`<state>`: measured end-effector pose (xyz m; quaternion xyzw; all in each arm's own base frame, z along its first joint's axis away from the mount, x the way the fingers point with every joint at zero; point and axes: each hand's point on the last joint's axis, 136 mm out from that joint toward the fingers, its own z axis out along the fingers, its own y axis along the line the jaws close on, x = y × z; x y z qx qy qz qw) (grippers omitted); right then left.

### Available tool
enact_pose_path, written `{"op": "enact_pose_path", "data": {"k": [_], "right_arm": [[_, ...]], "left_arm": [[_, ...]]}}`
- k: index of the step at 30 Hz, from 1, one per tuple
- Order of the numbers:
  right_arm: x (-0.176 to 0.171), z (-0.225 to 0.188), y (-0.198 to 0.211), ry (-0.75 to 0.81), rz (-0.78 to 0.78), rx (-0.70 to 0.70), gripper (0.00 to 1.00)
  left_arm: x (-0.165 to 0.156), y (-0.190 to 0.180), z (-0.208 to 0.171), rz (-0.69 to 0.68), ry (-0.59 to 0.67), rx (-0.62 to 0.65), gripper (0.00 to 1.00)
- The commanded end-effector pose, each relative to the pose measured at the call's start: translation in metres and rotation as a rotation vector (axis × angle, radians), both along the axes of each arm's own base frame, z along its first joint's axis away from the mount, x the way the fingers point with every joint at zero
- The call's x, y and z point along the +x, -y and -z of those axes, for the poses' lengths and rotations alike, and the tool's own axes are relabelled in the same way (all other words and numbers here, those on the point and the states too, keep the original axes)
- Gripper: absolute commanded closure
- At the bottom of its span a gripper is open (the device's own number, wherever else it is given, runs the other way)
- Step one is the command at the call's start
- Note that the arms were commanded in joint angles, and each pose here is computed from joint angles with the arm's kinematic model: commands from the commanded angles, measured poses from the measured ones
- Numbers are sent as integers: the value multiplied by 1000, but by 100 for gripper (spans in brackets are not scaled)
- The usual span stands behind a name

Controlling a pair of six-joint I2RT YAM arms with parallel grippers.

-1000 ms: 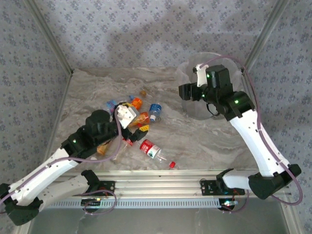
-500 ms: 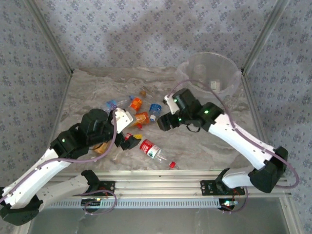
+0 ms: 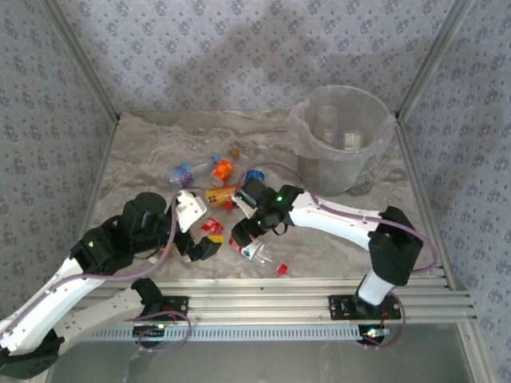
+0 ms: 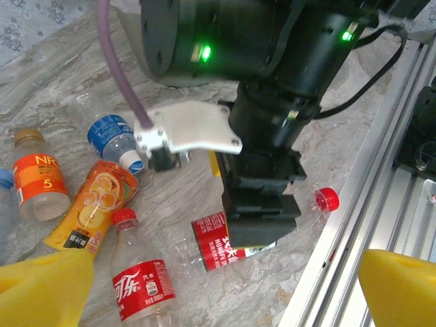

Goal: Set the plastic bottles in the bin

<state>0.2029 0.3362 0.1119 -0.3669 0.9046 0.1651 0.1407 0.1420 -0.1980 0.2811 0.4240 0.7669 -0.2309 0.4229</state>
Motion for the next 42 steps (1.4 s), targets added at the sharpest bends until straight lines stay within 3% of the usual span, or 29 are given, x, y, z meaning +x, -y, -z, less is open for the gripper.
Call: {"op": "enact_pose_path", "data": {"k": [1, 16, 22, 29, 42], "right_arm": [[-7, 16, -9, -34, -25, -17, 13], [-16, 72, -4, -23, -97, -236, 12], [-15, 79, -4, 0, -115, -264, 20], [-15, 62, 7, 15, -94, -220, 36], [6, -1, 35, 86, 25, -31, 36]], "left_arm": [[-6, 2, 6, 19, -30, -4, 0], [-5, 2, 15, 13, -34, 0, 0], [-5, 2, 16, 12, -37, -3, 0], [-5, 4, 17, 16, -39, -8, 0], [1, 28, -23, 72, 19, -132, 0]]}}
